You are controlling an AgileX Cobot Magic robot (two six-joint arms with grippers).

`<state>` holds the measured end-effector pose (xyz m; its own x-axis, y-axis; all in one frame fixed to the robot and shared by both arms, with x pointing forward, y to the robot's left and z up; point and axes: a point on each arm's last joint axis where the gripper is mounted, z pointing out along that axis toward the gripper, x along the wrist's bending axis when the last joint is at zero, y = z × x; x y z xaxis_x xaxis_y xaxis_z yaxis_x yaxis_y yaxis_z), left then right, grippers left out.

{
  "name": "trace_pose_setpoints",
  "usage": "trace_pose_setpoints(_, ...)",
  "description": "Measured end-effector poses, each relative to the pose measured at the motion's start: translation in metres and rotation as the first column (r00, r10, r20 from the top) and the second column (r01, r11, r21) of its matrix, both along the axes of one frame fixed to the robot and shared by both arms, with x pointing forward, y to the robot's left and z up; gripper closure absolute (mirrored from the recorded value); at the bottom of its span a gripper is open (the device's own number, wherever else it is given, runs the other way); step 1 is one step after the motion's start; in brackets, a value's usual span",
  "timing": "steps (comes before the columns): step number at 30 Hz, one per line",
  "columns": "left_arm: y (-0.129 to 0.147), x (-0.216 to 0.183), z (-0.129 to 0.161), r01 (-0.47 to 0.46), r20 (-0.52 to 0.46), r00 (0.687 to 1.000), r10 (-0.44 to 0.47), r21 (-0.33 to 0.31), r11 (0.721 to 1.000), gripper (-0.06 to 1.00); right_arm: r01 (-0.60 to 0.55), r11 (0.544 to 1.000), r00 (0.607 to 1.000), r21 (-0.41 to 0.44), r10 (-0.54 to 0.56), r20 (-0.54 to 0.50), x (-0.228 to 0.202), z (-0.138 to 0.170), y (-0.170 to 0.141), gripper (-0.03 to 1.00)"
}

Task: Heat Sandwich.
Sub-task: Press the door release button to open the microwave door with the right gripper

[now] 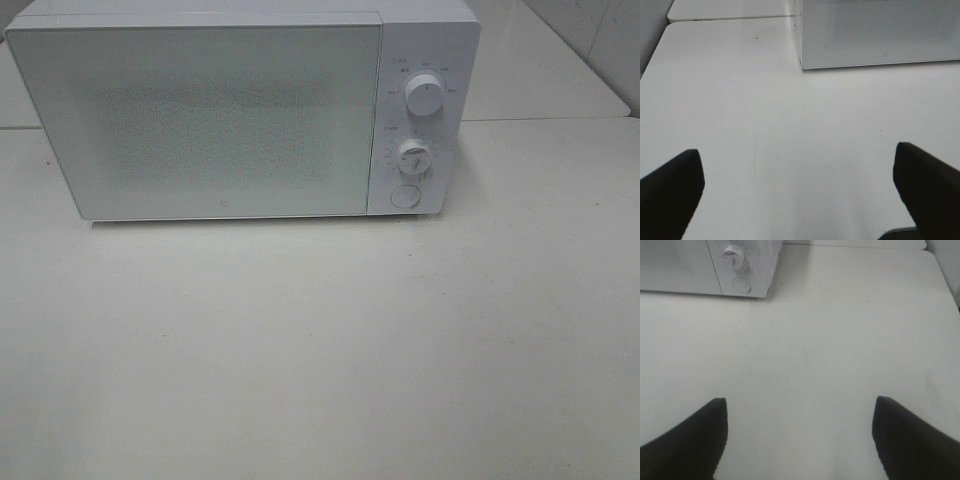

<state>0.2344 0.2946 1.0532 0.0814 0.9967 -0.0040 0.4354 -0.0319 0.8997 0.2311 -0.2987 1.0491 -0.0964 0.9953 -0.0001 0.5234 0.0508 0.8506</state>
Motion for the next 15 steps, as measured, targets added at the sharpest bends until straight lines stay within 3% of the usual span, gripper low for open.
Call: trace_pose_setpoints(15,0.0000,0.0000,0.0000,0.000,0.000,1.000,0.000,0.000,1.000,-0.02,0.024,1.000,1.000,0.002,-0.025,0.015,-0.0024,-0.0002,0.0000,0.20)
